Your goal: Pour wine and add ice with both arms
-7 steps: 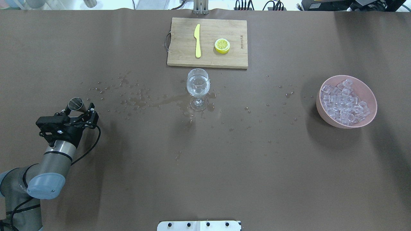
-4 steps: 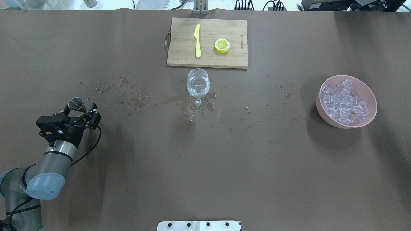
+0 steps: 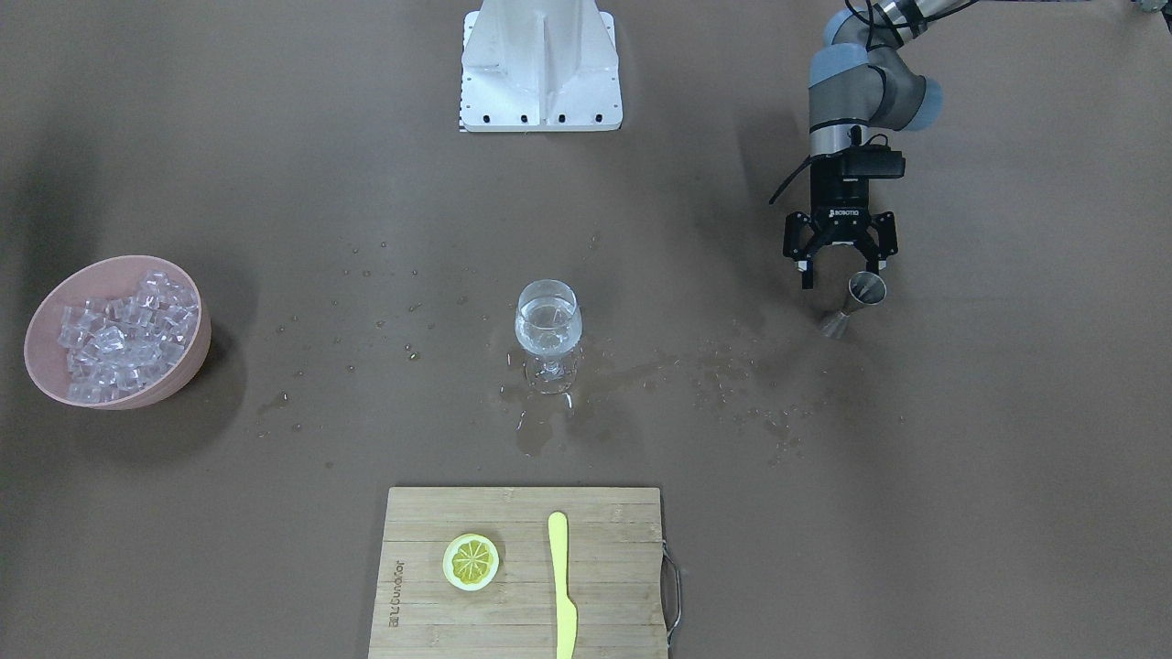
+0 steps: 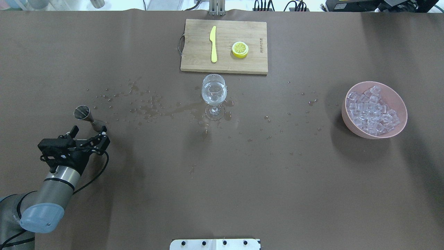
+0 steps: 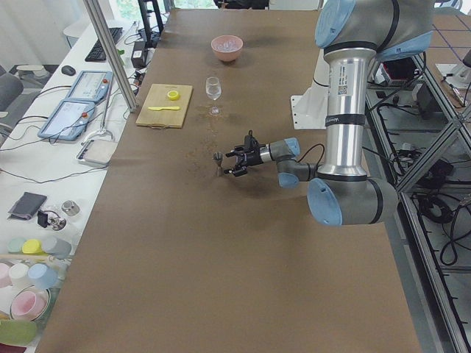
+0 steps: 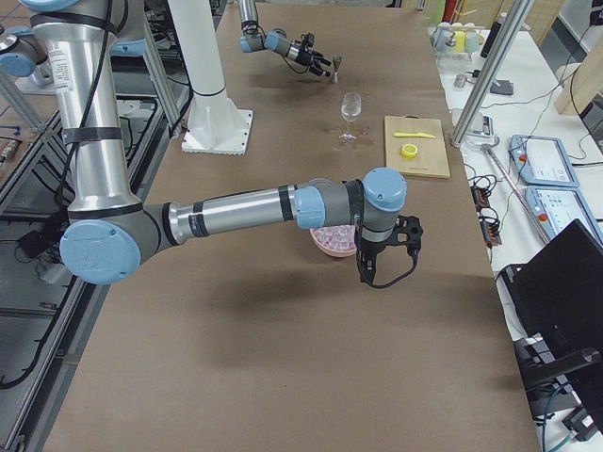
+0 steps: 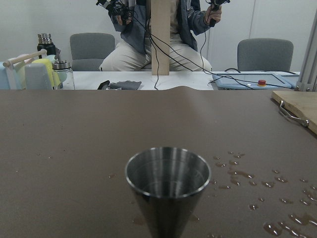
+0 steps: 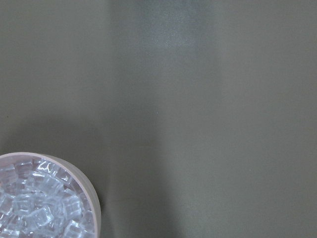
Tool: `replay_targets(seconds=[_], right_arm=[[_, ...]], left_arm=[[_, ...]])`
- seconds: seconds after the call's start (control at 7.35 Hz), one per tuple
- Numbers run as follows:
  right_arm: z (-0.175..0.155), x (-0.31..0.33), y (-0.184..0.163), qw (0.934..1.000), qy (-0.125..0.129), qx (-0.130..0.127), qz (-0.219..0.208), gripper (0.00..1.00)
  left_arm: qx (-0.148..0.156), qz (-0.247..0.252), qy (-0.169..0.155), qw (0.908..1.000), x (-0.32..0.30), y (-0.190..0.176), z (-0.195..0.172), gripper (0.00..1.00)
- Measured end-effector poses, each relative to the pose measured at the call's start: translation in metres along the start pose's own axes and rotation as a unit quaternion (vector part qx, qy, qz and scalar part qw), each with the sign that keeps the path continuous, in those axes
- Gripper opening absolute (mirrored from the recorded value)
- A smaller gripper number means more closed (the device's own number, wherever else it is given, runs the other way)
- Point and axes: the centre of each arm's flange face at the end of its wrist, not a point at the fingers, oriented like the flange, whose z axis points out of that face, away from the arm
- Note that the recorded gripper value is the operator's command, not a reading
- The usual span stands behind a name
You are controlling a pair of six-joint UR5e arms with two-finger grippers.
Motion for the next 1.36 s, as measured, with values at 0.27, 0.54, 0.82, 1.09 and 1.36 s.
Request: replay_targets(seconds=[0.27,0.54,0.82,1.09,1.36], right_arm=[[0.000,0.000,0.001,1.0000,0.000,0.000,0.000,1.00],[0.001,0.001,0.002,1.0000,0.000,-0.001,0.001,1.00],[0.002,0.002,0.003,1.0000,0.000,-0.001,0.001,1.00],[0.002,0.003,0.004,1.0000,-0.001,-0.001,0.000,1.00],[0.002,0.003,0.004,1.0000,-0.003,-0.001,-0.002,1.00]], left_arm=[[-0.017,0.006,0.014,0.9997,-0.006,0.008,-0.023,0.98],[-0.034,0.009,0.031,0.9989,-0.017,-0.003,-0.054,0.98],[-0.050,0.000,0.048,0.9976,-0.016,-0.021,-0.076,0.98],[-0.081,-0.019,0.073,0.9939,-0.009,-0.049,-0.096,0.98],[-0.113,-0.032,0.096,0.9883,-0.009,-0.093,-0.124,0.98]])
